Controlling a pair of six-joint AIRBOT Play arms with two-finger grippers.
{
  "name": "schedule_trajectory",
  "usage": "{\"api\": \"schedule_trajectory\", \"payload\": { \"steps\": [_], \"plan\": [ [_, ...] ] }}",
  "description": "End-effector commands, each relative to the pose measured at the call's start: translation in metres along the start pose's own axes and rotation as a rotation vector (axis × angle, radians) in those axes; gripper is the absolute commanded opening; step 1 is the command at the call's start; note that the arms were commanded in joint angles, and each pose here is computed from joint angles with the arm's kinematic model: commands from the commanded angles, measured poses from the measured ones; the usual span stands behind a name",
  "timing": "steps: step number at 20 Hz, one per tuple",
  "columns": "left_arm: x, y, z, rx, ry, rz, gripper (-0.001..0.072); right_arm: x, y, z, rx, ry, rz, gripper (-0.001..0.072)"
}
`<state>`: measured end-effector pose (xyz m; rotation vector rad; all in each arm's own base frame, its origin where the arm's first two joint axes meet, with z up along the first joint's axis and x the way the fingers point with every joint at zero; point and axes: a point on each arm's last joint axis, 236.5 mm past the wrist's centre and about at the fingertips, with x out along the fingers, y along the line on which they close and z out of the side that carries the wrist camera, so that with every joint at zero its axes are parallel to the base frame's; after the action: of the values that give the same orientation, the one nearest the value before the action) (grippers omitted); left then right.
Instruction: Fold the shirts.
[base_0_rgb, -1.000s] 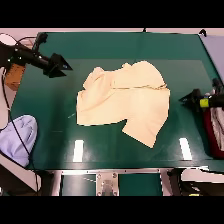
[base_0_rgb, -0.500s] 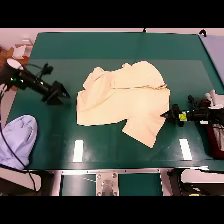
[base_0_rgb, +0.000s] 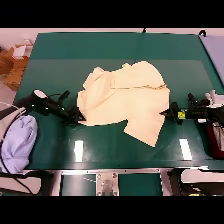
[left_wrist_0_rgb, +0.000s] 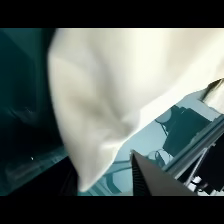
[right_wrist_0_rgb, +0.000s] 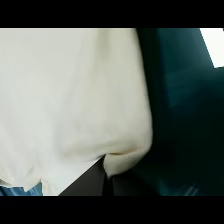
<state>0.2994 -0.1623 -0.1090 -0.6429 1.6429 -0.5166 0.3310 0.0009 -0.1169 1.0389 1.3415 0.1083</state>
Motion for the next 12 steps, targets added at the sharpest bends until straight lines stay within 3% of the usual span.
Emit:
{"api": "schedule_trajectory", "payload": {
  "steps": [1, 4, 7, 9, 12],
  "plan": [
    [0.015, -0.002, 0.015, 0.03, -0.083, 0.026, 0.0033, -0.003, 0.015, -0.001, 0.004, 0.014, 0.051, 0.0013],
    [-0.006, -0.029, 0.025, 0.104, -0.091, -0.003, 0.0023, -0.029, 0.06, 0.005, -0.073, 0.015, 0.151, 0.0012],
    [-0.074, -0.097, 0.044, 0.284, -0.206, -0.018, 0.0023, -0.102, 0.153, 0.03, -0.271, -0.149, 0.288, 0.0012],
    [-0.158, -0.165, 0.047, 0.461, -0.398, 0.005, 0.0023, -0.179, 0.233, 0.03, -0.468, -0.335, 0.365, 0.0012],
    [-0.309, -0.283, 0.004, 0.761, -0.809, 0.034, 0.0023, -0.309, 0.344, -0.022, -0.822, -0.674, 0.403, 0.0012]
  ]
}}
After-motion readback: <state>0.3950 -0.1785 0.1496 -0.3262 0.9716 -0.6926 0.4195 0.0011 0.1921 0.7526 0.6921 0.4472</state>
